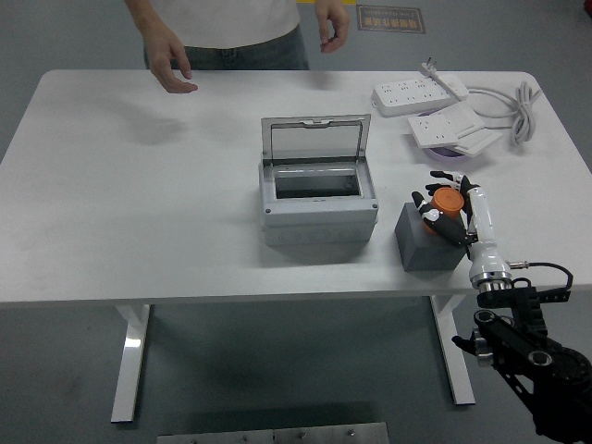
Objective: Fetch the battery,place it into the box,close the lid of the box
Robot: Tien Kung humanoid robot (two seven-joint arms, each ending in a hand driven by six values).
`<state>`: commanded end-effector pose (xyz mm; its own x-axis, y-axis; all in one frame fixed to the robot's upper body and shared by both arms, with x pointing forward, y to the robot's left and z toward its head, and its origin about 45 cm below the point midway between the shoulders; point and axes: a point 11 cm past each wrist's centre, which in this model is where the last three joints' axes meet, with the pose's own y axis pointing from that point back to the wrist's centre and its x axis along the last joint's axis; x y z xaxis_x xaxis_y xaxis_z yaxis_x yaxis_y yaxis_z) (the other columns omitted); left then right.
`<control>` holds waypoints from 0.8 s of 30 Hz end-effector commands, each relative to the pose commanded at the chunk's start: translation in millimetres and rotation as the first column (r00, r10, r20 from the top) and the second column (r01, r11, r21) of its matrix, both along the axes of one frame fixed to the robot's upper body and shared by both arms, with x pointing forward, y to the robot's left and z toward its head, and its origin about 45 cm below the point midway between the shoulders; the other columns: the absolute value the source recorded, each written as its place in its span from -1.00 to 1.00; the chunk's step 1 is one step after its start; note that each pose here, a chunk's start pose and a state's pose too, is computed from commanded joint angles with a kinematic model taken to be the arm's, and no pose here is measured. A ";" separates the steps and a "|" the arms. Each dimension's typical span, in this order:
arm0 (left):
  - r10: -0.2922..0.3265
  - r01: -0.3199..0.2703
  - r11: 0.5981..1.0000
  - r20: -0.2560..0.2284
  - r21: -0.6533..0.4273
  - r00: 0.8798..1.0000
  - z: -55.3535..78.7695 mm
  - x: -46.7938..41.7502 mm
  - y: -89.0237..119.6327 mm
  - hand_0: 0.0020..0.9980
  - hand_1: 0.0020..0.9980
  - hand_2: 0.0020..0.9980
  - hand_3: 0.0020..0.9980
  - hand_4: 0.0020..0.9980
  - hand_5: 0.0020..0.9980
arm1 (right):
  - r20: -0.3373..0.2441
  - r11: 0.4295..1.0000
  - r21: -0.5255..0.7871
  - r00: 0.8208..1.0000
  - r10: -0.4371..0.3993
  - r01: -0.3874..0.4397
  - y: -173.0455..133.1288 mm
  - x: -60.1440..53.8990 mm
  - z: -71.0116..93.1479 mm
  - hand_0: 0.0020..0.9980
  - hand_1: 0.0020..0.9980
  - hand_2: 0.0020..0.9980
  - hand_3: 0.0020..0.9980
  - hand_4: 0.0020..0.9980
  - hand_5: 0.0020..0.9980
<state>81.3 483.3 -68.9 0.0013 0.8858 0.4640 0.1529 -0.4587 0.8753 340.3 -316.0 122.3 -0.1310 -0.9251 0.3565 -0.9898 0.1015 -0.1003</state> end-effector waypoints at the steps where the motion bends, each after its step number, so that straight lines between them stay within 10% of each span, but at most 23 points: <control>1: 0.000 0.000 1.000 0.000 0.000 1.000 -0.1 0.0 -0.1 -0.06 0.29 0.28 0.30 0.54 0.35 | -0.001 1.000 0.001 1.000 -0.002 0.002 -0.1 -0.3 -0.3 0.19 0.19 0.16 0.35 0.52 -0.54; 9: -0.004 0.004 1.000 -0.001 -0.001 1.000 -0.5 -1.3 -0.1 -0.06 0.29 0.28 0.31 0.54 0.36 | -0.009 1.000 0.013 1.000 -0.023 0.023 -0.9 -2.8 -2.9 0.18 0.18 0.15 0.35 0.52 -0.52; 10: -0.004 0.004 1.000 -0.001 0.000 1.000 -0.5 -1.4 0.1 -0.06 0.29 0.29 0.31 0.54 0.36 | -0.011 1.000 0.013 1.000 -0.024 0.024 -0.7 -3.0 -3.1 -0.06 -0.03 0.01 0.18 0.26 -0.58; 15: -0.007 0.007 1.000 -0.002 -0.001 1.000 -0.4 -1.0 0.2 -0.06 0.29 0.29 0.31 0.54 0.36 | -0.018 1.000 0.009 1.000 -0.022 0.022 2.1 -3.2 -3.7 -0.06 -0.03 0.01 0.18 0.26 -0.58; 16: -0.007 0.007 1.000 -0.002 -0.002 1.000 -0.4 -0.8 0.2 -0.06 0.29 0.29 0.31 0.54 0.37 | -0.018 1.000 0.009 1.000 -0.021 0.021 2.9 -3.1 -3.5 -0.25 -0.21 -0.13 0.01 -0.29 -0.78; 24: -0.012 0.012 1.000 -0.002 -0.004 1.000 -0.4 0.7 -0.4 -0.08 0.29 0.29 0.31 0.54 0.38 | -0.012 1.000 0.020 1.000 -0.014 0.014 8.9 -0.6 0.3 -0.36 -0.29 -0.18 -0.05 -0.32 -0.99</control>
<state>82.0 482.9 -69.2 0.0129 0.8875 0.4607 0.1487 -0.4573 0.8768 339.7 -307.1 122.6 -0.1398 -0.9303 0.3390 -0.9893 0.1171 -0.0867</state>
